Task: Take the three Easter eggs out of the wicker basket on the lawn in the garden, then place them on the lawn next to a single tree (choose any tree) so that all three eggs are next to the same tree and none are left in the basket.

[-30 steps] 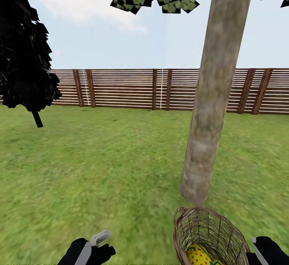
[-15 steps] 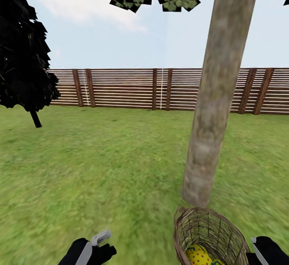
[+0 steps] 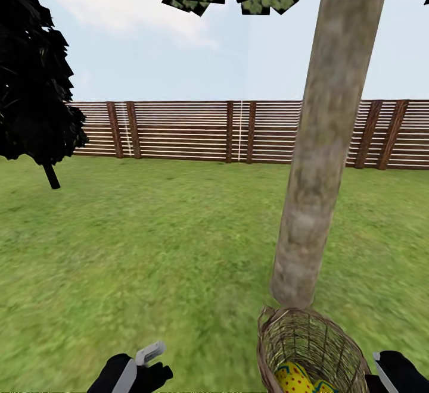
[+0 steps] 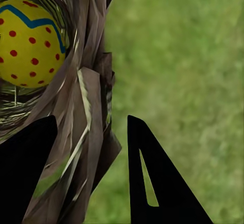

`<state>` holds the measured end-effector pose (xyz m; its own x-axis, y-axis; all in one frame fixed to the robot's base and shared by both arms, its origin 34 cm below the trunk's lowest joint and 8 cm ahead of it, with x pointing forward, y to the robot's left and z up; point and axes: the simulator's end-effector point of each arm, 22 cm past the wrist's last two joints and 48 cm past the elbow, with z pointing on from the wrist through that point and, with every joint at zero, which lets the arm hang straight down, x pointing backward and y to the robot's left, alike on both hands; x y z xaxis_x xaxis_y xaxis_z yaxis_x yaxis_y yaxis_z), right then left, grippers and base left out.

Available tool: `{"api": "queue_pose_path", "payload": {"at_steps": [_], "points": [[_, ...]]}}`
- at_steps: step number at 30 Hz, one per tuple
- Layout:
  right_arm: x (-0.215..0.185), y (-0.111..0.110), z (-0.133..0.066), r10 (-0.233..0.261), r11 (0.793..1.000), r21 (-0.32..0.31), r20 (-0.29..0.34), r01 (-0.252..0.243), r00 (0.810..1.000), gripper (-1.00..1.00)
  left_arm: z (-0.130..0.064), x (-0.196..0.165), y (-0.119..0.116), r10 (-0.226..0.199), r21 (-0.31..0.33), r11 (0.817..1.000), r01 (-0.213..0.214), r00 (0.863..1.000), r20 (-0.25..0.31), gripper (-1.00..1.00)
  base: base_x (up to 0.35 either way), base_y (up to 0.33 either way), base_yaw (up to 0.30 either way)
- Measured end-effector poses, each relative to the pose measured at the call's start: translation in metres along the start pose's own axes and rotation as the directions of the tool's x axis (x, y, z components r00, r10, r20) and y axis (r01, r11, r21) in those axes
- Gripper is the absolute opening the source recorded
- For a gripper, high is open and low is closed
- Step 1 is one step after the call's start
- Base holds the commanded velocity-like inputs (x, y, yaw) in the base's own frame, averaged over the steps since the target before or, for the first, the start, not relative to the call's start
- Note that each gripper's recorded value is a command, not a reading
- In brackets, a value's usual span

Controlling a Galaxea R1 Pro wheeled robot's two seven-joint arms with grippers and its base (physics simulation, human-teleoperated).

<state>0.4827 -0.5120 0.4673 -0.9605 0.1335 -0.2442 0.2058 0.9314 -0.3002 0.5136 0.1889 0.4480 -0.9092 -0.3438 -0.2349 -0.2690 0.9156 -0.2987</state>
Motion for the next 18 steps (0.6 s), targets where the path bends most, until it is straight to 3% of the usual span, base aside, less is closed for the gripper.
{"api": "queue_pose_path", "payload": {"at_steps": [17,18], "points": [[0.013,0.009,0.029,0.008,1.0,0.001,0.003,-0.008,1.0,-1.0,0.029,0.013,0.012,0.0,0.0,1.0,0.0,1.0,0.001,1.0,0.0,0.0,0.0],[0.013,0.008,0.029,0.008,1.0,0.001,0.003,-0.008,1.0,1.0,0.029,0.013,0.011,0.0,0.001,1.0,0.0,1.0,0.002,1.0,0.0,0.0,0.0]]}}
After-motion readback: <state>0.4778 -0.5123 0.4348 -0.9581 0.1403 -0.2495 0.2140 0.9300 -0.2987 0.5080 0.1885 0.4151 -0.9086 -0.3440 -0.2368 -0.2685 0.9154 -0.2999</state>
